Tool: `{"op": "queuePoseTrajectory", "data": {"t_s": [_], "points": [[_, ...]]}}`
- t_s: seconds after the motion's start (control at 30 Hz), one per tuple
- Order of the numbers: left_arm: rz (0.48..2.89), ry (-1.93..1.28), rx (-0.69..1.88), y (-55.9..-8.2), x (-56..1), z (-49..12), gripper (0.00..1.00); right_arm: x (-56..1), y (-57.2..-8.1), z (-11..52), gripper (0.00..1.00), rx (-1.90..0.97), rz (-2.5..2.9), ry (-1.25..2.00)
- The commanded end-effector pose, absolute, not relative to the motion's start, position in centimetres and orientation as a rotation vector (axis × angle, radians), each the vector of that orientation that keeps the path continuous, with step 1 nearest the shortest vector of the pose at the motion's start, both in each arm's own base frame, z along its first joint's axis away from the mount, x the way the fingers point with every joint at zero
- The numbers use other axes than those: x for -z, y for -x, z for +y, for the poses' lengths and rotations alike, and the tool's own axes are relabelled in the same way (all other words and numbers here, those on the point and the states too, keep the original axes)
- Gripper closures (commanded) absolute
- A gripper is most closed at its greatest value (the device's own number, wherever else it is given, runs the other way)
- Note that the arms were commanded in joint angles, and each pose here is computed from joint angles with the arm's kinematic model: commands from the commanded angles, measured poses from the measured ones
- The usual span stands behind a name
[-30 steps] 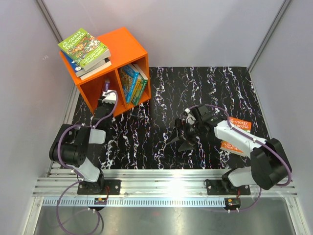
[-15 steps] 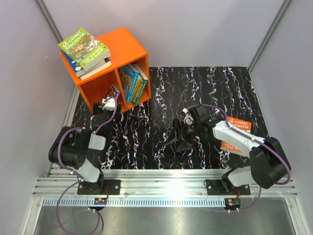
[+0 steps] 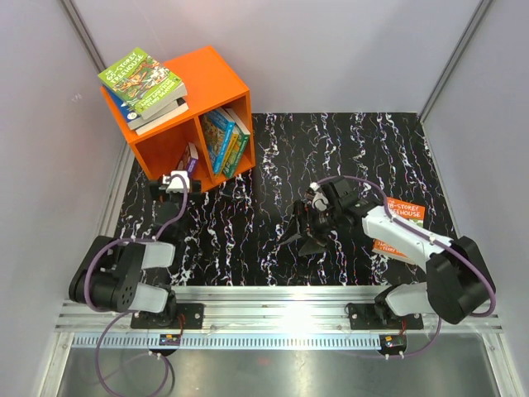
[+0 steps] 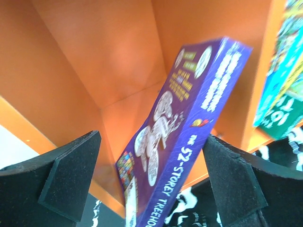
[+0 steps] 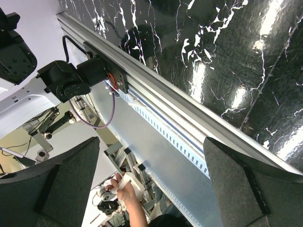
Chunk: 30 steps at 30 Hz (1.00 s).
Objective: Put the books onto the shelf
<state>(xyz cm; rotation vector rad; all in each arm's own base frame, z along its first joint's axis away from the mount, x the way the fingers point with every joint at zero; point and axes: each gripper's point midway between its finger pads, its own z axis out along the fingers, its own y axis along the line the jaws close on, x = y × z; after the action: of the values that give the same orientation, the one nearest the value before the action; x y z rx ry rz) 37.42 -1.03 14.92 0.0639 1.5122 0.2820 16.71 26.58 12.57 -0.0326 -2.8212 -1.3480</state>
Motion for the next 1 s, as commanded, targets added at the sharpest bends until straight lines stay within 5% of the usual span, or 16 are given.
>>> {"op": "queuePoseTrajectory", "data": {"t_s": [0.0,0.6,0.83,0.93,0.97], "points": [[1.097,0.120,-0.129,-35.5,-25.9,-1.4,0.06,-13.9,-16.4,26.9,0.03,1.432,-2.822,-0.029],[1.236,0.114,0.054,-32.7,-27.3,-6.2,0.06,-15.4,-16.8,26.9,0.03,1.552,-2.878,-0.054],[1.370,0.170,0.227,-30.3,-26.8,-8.2,0.16,-17.4,-19.4,28.5,0.02,1.688,-2.890,-0.058],[1.461,0.178,0.310,-28.8,-26.2,-9.0,0.55,-18.7,-21.6,29.9,0.03,1.743,-2.889,-0.089],[1.486,0.190,0.331,-28.5,-26.3,-9.1,0.89,-18.8,-22.2,30.3,0.03,1.756,-2.887,-0.098]]}}
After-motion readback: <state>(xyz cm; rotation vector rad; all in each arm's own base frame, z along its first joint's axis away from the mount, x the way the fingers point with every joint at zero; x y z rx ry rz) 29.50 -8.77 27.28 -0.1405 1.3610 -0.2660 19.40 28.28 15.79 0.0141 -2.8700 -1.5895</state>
